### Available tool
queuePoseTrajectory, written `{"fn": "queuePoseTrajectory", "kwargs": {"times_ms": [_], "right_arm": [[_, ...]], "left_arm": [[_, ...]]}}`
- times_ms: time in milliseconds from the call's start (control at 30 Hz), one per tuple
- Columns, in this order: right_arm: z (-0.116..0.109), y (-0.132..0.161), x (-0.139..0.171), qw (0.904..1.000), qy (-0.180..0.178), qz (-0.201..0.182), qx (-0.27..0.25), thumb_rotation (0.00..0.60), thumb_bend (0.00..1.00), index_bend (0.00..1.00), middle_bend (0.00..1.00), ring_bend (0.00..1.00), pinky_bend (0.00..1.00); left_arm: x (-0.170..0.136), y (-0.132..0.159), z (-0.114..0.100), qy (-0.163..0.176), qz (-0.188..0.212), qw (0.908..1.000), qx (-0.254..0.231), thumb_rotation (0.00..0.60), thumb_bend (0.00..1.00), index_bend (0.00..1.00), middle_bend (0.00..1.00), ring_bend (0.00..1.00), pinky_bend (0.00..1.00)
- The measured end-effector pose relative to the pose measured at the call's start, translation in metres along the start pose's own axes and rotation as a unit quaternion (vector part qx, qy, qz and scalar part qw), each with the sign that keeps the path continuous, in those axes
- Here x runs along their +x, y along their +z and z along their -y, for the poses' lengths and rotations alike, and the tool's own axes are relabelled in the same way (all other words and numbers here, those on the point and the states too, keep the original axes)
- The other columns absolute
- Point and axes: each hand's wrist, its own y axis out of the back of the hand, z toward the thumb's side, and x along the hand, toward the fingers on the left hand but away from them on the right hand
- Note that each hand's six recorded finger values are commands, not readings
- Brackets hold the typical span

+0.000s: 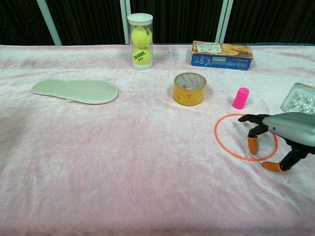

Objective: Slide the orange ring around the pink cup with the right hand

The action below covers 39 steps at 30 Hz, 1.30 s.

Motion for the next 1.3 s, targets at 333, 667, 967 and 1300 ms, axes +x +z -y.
{"fn": "queuePoseTrajectory", "kwargs": {"times_ms": [333, 667, 967, 1300], "right_arm": [[-0.0010, -0.0006, 0.0013, 1.0000, 0.001, 0.001, 0.004, 0.600, 0.27, 0.49, 0.00, 0.04, 0.16], [-0.0028, -0.0012, 0.0004, 1.0000, -0.001, 0.003, 0.003, 0.600, 0.27, 0.51, 0.00, 0.04, 0.16], [-0.0005, 0.0004, -0.0014, 1.0000, 0.001, 0.002, 0.001, 0.600, 0.28, 0.54, 0.00, 0.04, 0.16], [0.0005, -0.0006, -0.0018, 1.0000, 0.002, 0.003, -0.002, 0.600, 0.30, 0.56, 0.00, 0.04, 0.16]], "left_arm": [[-0.0014, -0.0009, -0.0013, 0.002, -0.001, 1.0000, -0.001, 0.600, 0.34, 0.19, 0.07, 0.00, 0.00], [0.0002, 0.0006, 0.0002, 0.000, 0.001, 1.0000, 0.000, 0.600, 0.34, 0.19, 0.07, 0.00, 0.00], [0.0002, 0.0004, -0.0001, 0.000, 0.001, 1.0000, -0.001, 0.600, 0.34, 0.19, 0.07, 0.00, 0.00], [0.0002, 0.0008, 0.0002, 0.000, 0.001, 1.0000, -0.001, 0.600, 0.34, 0.19, 0.07, 0.00, 0.00]]}}
